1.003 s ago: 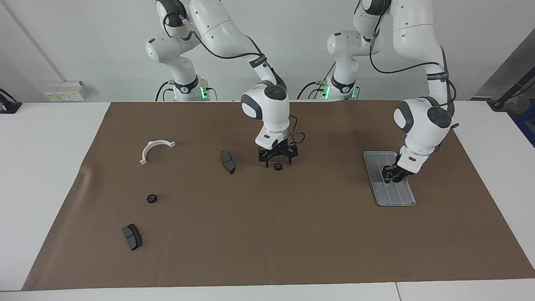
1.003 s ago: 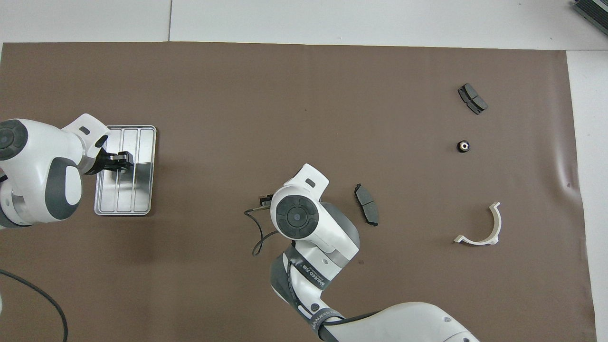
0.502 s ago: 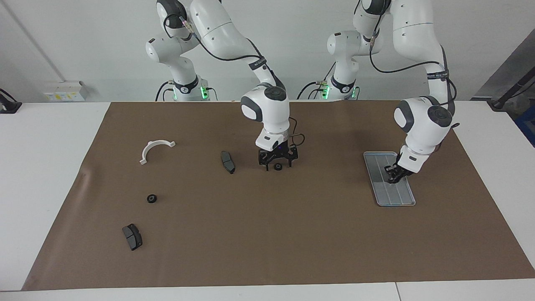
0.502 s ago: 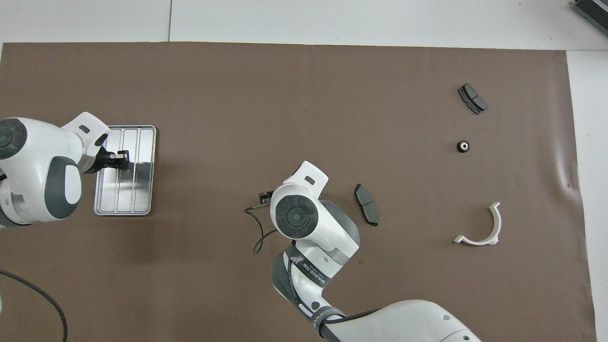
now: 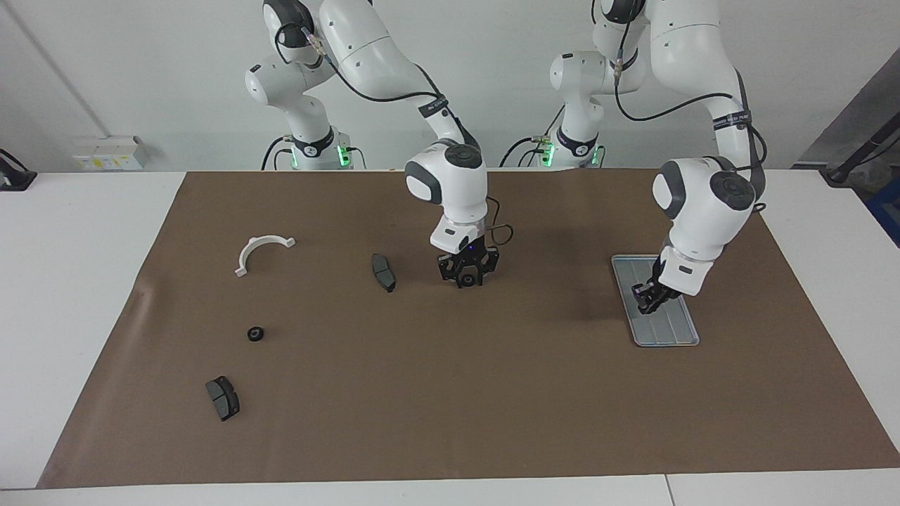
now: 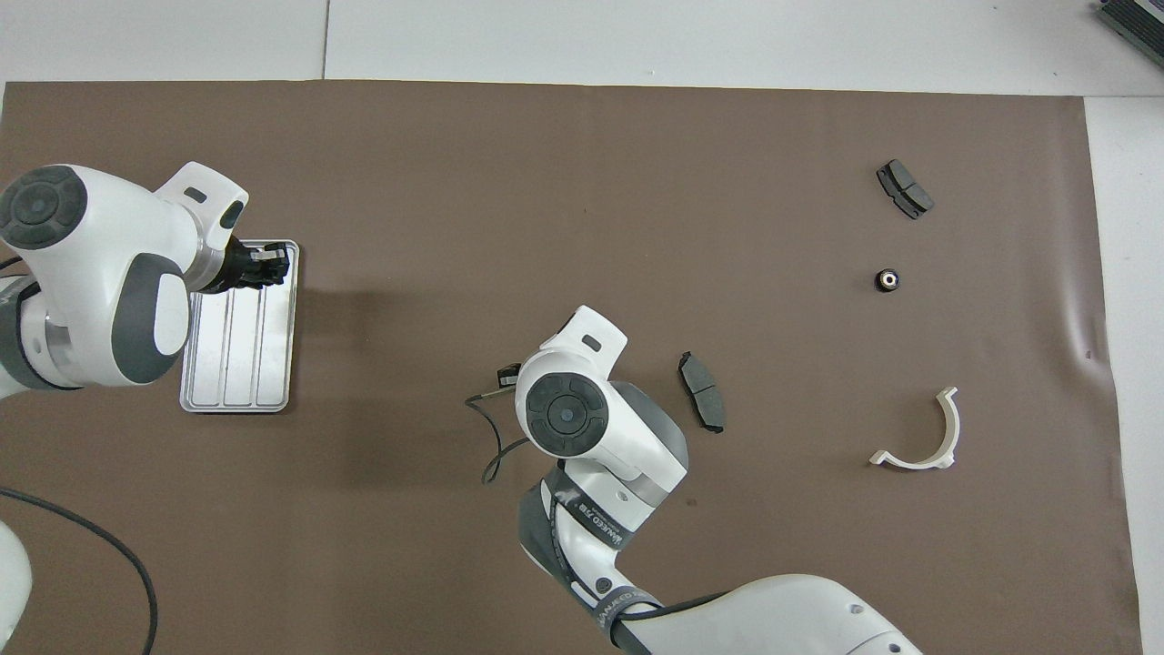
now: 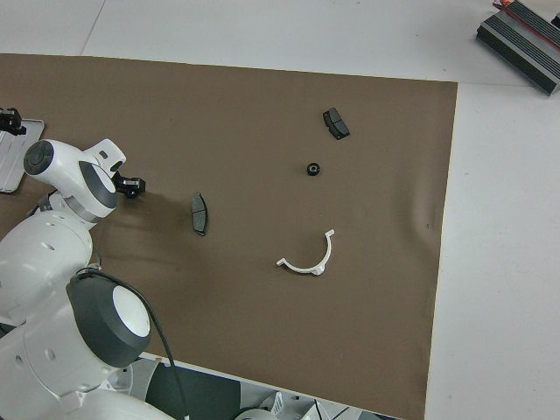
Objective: Place bearing gear from tray to pile
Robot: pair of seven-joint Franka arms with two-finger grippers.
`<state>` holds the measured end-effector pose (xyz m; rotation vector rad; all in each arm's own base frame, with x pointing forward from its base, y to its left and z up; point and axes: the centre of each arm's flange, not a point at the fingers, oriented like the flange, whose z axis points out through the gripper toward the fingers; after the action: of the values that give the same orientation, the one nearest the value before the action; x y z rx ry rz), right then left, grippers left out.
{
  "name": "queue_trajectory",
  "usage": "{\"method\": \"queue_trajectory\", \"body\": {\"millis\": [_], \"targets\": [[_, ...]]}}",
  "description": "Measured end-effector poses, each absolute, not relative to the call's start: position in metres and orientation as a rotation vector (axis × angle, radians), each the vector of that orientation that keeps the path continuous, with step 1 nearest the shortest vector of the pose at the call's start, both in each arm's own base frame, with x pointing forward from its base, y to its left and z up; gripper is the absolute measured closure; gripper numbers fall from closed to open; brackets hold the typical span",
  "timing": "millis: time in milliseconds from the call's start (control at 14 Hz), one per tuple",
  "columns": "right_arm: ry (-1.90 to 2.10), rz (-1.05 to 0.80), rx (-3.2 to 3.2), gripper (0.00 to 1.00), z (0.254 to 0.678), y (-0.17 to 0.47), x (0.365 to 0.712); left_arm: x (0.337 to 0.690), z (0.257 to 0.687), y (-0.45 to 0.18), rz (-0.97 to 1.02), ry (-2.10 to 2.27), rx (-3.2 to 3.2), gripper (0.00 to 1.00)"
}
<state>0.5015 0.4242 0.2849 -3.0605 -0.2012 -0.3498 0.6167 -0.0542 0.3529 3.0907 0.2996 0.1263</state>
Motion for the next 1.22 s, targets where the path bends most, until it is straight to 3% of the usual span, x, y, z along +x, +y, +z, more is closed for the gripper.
{"method": "queue_trajectory", "body": {"millis": [287,502,860,1003,1218], "targets": [[-0.189,-0.351,-3.06,0.63,0.286,0.422,0.504,0.613,0.354,-0.095,0.125,0.396,3.069,0.76],[-0.088,-0.347,-3.089,0.64,0.309,0.391,0.531,0.602,0.359,-0.162,0.129,0.459,3.045,0.76],[-0.001,-0.332,-3.163,0.64,0.412,0.251,0.587,0.546,0.362,-0.305,0.108,0.399,3.034,0.76],[-0.062,-0.296,-3.199,0.64,0.414,0.186,0.603,0.518,0.358,-0.35,0.089,0.345,3.042,0.76],[-0.136,-0.176,-3.236,0.64,0.383,0.098,0.61,0.487,0.34,-0.395,0.057,0.268,3.064,0.76]]}}
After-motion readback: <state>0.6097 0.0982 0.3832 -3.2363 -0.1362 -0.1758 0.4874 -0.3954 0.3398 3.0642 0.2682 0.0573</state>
